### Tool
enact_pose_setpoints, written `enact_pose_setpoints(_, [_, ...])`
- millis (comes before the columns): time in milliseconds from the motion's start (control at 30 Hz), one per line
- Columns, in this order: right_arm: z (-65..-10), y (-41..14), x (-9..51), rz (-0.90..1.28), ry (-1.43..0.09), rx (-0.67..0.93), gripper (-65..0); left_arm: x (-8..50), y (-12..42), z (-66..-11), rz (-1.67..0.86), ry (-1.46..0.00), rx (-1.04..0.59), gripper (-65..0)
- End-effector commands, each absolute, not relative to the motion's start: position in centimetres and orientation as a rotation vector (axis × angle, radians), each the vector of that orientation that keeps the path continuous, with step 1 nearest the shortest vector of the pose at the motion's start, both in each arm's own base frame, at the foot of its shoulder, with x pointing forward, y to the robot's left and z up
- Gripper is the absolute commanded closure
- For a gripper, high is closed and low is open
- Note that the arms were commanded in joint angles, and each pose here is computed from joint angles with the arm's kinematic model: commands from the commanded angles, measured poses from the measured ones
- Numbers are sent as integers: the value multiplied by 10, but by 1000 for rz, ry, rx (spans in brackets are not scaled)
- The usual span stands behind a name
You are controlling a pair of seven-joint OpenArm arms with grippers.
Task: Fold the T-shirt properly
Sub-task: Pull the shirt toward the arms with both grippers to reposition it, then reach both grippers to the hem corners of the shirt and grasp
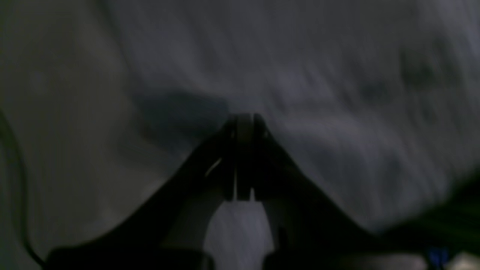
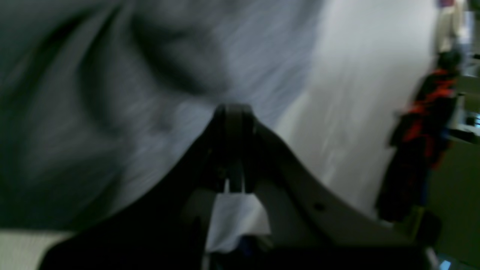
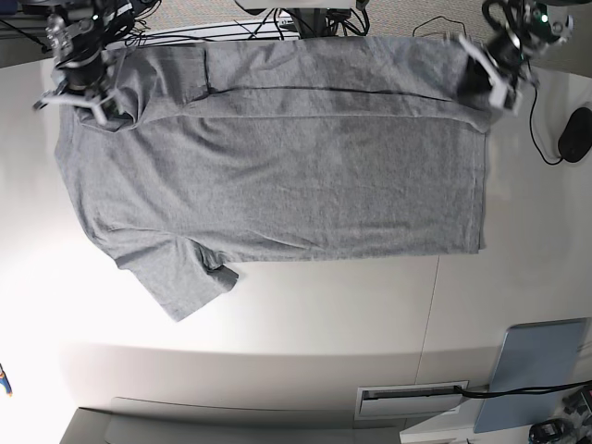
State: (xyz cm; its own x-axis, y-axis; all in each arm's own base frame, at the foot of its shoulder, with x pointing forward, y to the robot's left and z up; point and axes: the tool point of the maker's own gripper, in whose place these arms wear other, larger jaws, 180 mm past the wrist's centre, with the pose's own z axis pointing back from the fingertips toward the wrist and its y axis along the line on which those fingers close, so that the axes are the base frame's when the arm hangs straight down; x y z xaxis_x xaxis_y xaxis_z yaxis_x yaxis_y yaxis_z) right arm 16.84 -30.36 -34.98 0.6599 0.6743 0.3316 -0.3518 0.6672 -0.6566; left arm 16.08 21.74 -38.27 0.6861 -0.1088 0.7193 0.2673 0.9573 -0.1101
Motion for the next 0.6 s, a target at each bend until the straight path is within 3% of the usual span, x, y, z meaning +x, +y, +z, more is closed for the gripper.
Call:
enact_pose_setpoints(0, [-333, -309, 181, 628, -656, -631, 0, 175, 221, -370, -214, -845, -202, -18])
enact_pose_setpoints(67, [-321, -316, 195, 618, -698, -659, -18, 197, 228, -360, -185, -901, -168, -134])
enact_pose_setpoints(167, [-308, -319, 212, 619, -739, -679, -162, 230, 237, -345, -150, -976, -130, -263])
enact_pose_setpoints(267, [-297, -312, 232, 601, -808, -656, -259, 259, 246, -342, -122, -996, -113, -275])
enact_pose_setpoints(567, [-267, -299, 276, 470, -979, -553, -262, 336, 286, -367, 56, -988, -135, -275])
